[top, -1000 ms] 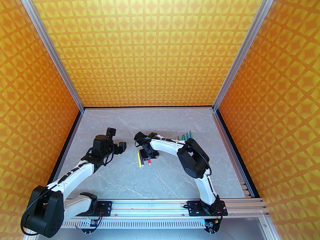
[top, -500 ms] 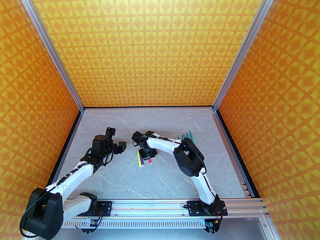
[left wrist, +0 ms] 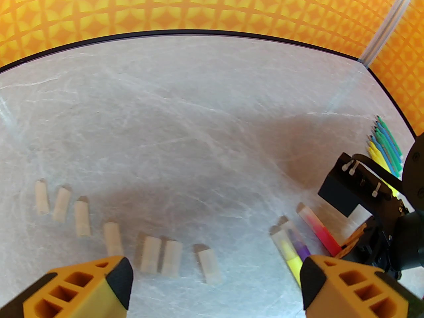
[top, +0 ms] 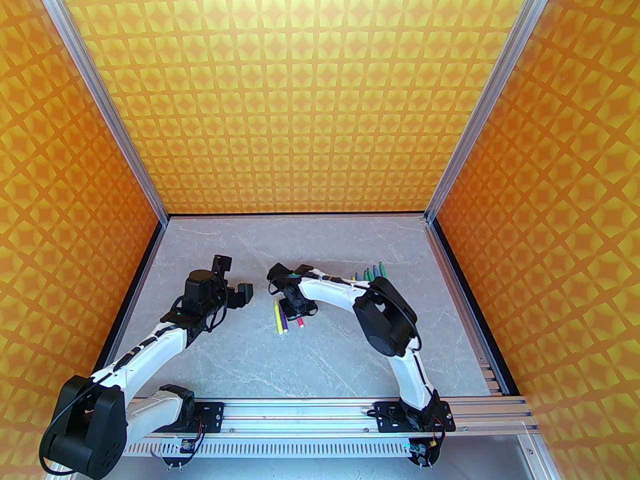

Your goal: Open the pen caps

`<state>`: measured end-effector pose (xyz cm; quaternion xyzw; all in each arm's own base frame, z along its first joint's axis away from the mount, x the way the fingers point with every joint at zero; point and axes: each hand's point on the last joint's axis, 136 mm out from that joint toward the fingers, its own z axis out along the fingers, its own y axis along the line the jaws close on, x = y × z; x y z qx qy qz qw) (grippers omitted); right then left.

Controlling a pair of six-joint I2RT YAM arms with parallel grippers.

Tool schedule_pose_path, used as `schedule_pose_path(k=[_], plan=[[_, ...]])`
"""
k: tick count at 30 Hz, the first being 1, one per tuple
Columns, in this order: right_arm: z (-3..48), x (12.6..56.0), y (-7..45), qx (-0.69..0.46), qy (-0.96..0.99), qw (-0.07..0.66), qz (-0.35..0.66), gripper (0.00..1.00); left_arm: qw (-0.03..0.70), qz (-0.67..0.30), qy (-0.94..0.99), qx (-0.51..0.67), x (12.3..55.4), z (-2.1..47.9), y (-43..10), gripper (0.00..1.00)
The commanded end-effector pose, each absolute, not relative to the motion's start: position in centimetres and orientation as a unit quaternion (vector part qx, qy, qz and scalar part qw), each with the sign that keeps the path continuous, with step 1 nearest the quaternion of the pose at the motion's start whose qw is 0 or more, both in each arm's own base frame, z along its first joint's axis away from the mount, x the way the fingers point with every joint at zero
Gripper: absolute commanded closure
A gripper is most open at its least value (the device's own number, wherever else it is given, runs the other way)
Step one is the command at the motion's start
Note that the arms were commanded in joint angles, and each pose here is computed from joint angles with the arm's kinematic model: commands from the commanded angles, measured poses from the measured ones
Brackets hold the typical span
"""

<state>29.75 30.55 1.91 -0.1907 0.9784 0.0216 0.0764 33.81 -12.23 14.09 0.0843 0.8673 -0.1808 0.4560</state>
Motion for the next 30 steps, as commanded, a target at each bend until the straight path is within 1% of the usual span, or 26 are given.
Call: schedule_pose_path(k=[1,9,15,21,25,30], plan=[[3.5,30.9,30.7,-0.191,0.972,0.124,0.056,1.0,0.446,-0.232,0.858,0.106,33.8,15.1,-14.0,0.14],[7.1,31.3,30.8,-0.189,0.945,0.205,0.173,1.0,0.407,-0.354,0.826,0.163,33.6,17.2,-18.8,0.18],[10.4,30.9,31.1,-0.213,0.914,0.268,0.218,1.0,0.374,-0.431,0.799,0.19,33.4,18.5,-22.1,0.21],[13.4,30.3,32.1,-0.223,0.88,0.314,0.278,1.0,0.344,-0.463,0.791,0.203,33.2,18.6,-24.7,0.29],[15.0,30.0,32.5,-0.234,0.864,0.33,0.3,1.0,0.344,-0.473,0.785,0.204,33.3,19.2,-25.6,0.31],[15.9,29.0,33.3,-0.251,0.844,0.333,0.336,1.0,0.338,-0.48,0.781,0.213,33.1,19.7,-26.4,0.32]])
